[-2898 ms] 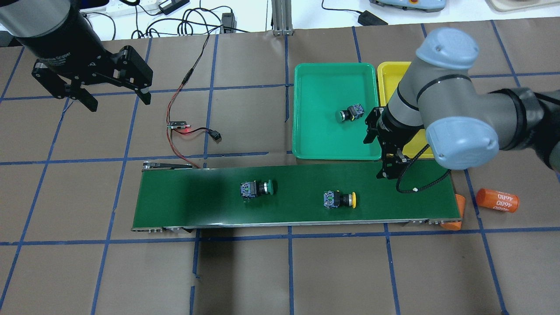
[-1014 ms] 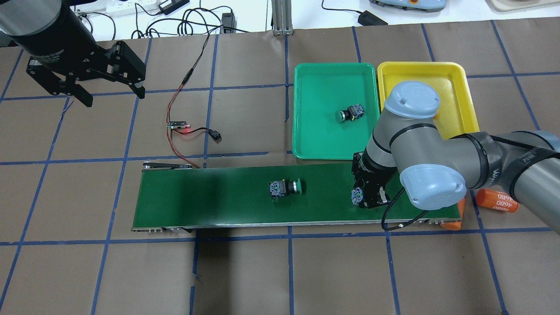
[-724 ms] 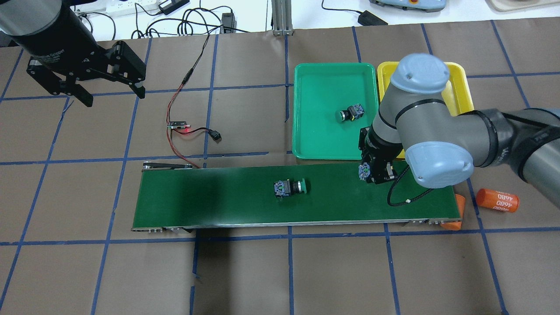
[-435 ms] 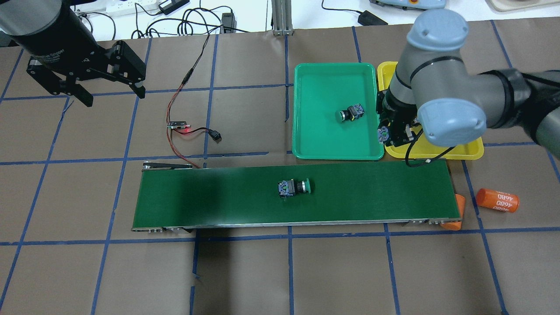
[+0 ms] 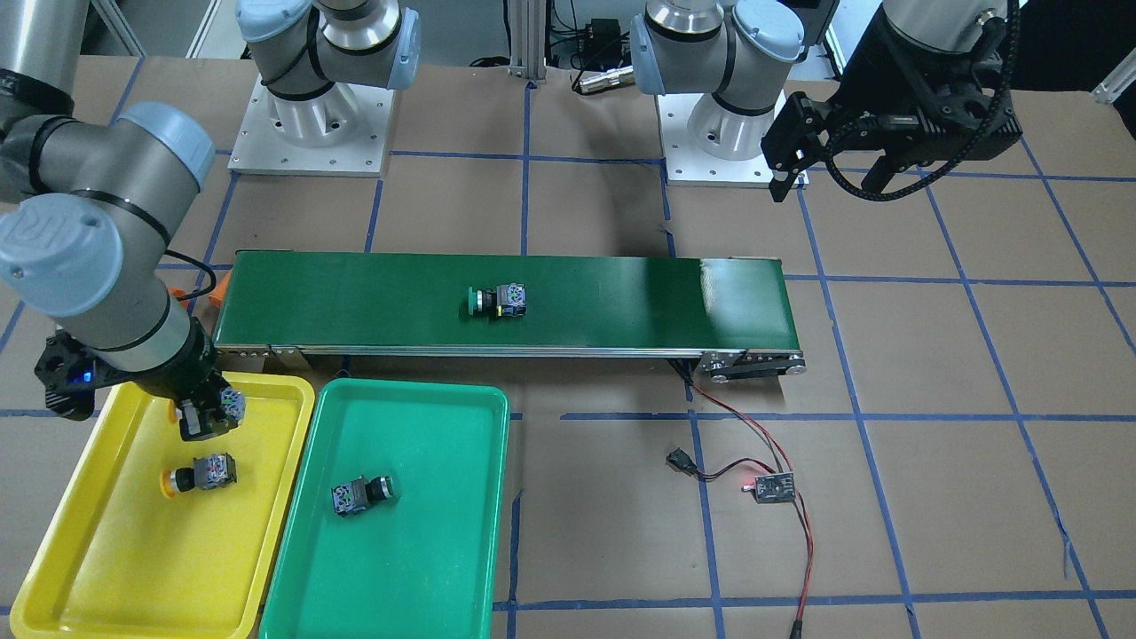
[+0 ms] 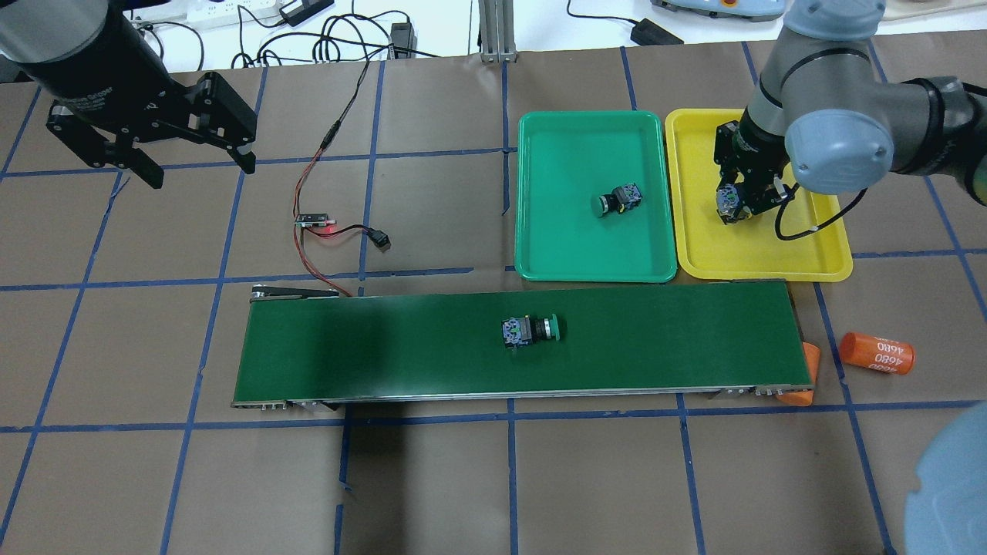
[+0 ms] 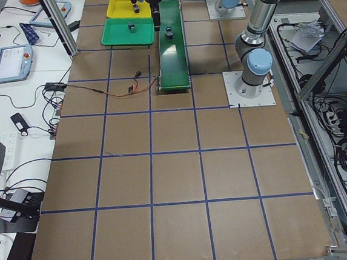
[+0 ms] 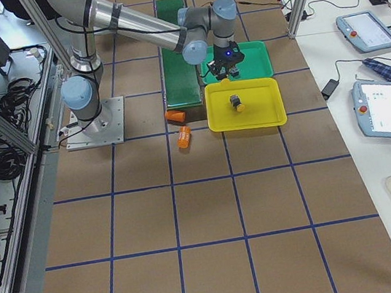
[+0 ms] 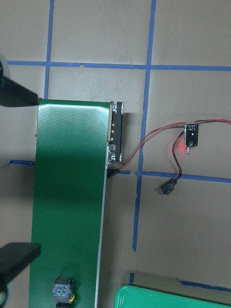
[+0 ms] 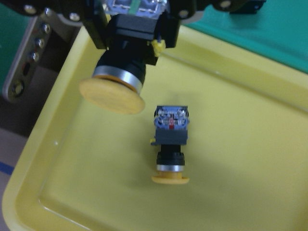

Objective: Sort buttons by color to trays
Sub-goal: 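Carry the yellow button into the yellow tray and open the right gripper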

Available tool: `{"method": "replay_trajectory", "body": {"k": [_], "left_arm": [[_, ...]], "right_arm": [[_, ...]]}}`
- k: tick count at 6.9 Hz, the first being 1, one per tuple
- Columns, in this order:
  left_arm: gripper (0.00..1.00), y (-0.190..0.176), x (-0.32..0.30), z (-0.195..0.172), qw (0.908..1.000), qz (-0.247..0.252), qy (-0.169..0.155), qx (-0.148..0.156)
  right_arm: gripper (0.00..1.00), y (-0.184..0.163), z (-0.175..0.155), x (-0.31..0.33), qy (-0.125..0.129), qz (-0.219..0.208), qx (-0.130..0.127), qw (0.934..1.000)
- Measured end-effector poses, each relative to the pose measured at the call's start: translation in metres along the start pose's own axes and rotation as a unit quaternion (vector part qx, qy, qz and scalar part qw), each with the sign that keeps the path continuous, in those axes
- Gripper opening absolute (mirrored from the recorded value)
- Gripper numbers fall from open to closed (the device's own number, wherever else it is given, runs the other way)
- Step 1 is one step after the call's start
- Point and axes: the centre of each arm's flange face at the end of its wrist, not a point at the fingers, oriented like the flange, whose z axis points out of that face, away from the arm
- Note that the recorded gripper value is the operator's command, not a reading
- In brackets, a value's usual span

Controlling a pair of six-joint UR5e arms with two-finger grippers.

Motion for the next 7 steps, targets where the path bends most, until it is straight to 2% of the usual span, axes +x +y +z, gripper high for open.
{"method": "replay_trajectory", "body": {"k": [2,4,5,7], "left_arm": [[1.0,0.0,0.0,0.0,1.0,0.0,0.0,0.0],[1.0,0.001,0.0,-0.001,1.0,0.0,-0.001,0.0],[1.0,0.001,0.0,-0.001,1.0,0.0,-0.002,0.0],[1.0,0.001,0.0,-0.001,1.0,0.0,-0.002,0.0]], "right_arm": [[1.0,-0.034,0.03,0.003,0.01,-0.007,-0.007,0.9999],[1.0,-0.032,0.023,0.007,0.009,-0.006,-0.01,0.9999],[1.0,-0.011,0.003,0.01,0.006,-0.001,-0.013,0.9999],[1.0,0.07,-0.038,0.023,0.02,0.024,-0.029,0.9991]]}}
